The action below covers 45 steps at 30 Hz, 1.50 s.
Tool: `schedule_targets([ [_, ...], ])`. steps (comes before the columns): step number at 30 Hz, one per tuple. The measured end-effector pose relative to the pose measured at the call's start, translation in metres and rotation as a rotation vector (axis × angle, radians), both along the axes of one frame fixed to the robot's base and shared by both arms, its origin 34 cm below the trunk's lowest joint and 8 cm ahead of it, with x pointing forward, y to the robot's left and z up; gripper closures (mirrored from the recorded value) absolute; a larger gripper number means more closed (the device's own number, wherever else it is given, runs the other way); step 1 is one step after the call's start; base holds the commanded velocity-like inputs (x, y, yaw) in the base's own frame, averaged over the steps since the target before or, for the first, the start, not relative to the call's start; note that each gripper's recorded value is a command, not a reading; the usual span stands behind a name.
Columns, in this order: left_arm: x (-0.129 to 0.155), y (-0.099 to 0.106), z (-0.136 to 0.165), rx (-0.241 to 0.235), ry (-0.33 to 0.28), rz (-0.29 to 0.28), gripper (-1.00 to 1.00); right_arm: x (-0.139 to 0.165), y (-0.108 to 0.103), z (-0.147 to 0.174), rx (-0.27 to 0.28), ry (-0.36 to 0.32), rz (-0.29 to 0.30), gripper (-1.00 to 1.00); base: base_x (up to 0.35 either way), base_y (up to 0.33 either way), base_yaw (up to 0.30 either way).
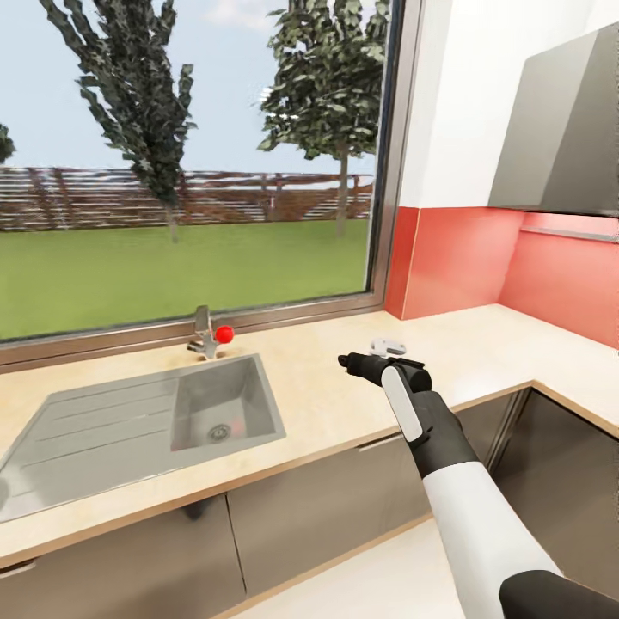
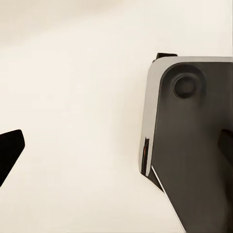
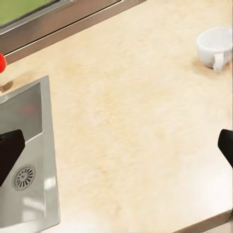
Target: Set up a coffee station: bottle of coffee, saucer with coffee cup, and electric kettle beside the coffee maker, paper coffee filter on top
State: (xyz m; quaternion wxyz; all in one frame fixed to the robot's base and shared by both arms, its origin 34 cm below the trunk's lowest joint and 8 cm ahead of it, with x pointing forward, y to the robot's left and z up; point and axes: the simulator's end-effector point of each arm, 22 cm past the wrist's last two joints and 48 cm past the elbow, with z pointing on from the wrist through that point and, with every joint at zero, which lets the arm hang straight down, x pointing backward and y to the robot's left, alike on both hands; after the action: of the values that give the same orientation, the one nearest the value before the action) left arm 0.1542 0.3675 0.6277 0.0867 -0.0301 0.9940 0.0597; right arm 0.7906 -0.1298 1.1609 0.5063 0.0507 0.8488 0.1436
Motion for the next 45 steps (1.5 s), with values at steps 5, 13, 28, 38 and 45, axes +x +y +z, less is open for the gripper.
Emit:
schedule_targets([
  [5, -0.002, 0.001, 0.000, 0.003, 0.005, 0.001, -1.00, 0.000, 0.000, 0.000, -0.001, 0.000, -0.001, -1.00, 0.131, -0.273, 0.000],
  [13, -0.003, 0.000, 0.000, 0.002, 0.008, 0.001, -1.00, 0.000, 0.000, 0.000, -0.001, 0.000, -0.001, -1.00, 0.131, -0.273, 0.113],
  [28, -0.003, 0.000, 0.000, 0.002, 0.008, 0.002, -1.00, 0.000, -0.002, 0.001, -0.009, -0.004, -0.003, -1.00, 0.127, -0.273, 0.273],
  [38, -0.003, 0.000, 0.000, 0.002, 0.008, 0.002, -1.00, 0.000, -0.003, 0.001, -0.011, -0.003, -0.004, -1.00, 0.116, -0.273, 0.244],
  [45, -0.003, -0.004, -0.001, -0.003, 0.008, 0.001, -1.00, 0.001, -0.010, 0.001, -0.017, -0.004, -0.011, -1.00, 0.008, -0.273, 0.274],
])
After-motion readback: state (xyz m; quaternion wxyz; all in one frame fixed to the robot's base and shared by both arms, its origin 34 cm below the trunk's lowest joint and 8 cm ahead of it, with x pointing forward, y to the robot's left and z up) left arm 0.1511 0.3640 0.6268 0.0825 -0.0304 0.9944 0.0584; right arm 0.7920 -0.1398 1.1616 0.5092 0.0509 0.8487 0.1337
